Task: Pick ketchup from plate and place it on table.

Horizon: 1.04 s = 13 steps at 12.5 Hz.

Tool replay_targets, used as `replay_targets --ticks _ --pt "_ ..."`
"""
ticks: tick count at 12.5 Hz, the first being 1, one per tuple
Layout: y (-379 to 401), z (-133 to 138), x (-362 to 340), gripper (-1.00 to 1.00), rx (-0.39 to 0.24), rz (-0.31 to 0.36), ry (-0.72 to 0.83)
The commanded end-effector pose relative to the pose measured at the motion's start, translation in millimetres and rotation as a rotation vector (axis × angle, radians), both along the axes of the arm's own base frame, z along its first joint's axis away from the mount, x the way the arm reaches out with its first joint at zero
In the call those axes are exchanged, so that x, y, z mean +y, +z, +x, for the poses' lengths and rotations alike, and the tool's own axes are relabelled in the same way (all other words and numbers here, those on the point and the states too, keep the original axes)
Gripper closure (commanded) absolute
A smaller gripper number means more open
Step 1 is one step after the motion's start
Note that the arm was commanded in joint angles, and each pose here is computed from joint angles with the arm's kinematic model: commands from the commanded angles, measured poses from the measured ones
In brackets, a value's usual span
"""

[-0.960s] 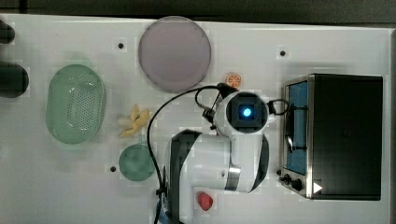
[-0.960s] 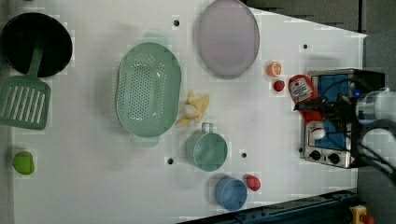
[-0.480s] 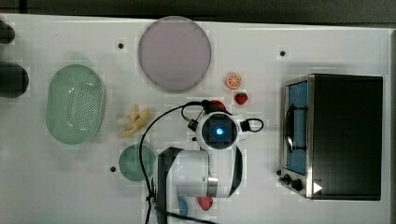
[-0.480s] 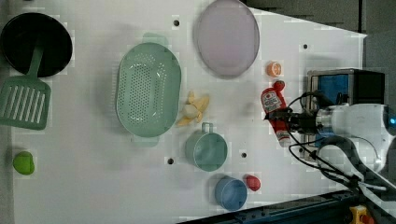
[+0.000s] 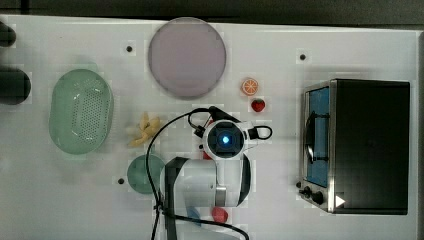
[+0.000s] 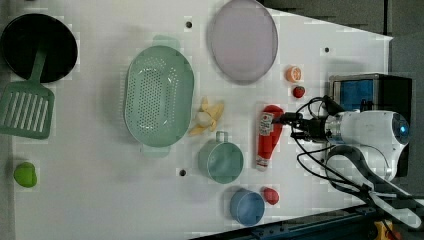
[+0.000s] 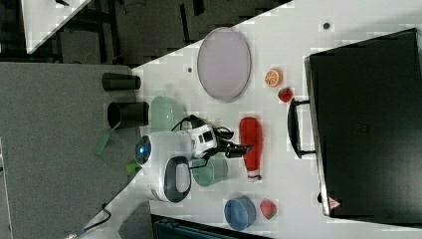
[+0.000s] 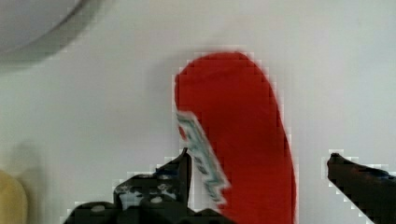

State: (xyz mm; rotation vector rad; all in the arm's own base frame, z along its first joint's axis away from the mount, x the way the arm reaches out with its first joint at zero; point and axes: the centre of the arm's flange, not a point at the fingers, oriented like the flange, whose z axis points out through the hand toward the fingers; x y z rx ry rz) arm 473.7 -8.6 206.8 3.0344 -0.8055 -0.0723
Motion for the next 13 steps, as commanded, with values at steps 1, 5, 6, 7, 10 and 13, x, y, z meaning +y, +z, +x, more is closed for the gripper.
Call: replay_targets --ticks 1,5,6,7,10,13 --pt "49 22 -11 -1.0 -0.123 -0.013 -0.065" --pt "144 43 -16 -1.0 -0.185 -0.025 -0.153" --pt "169 47 -16 -1.0 -0.169 -0.029 -0.183" --pt "193 50 -16 -1.0 -0.153 -0.032 -0.208" --pt "262 59 -16 -1.0 -0.113 -0.039 -0.301" --pt "318 64 -16 -1.0 -0.087 -0.043 -0.309"
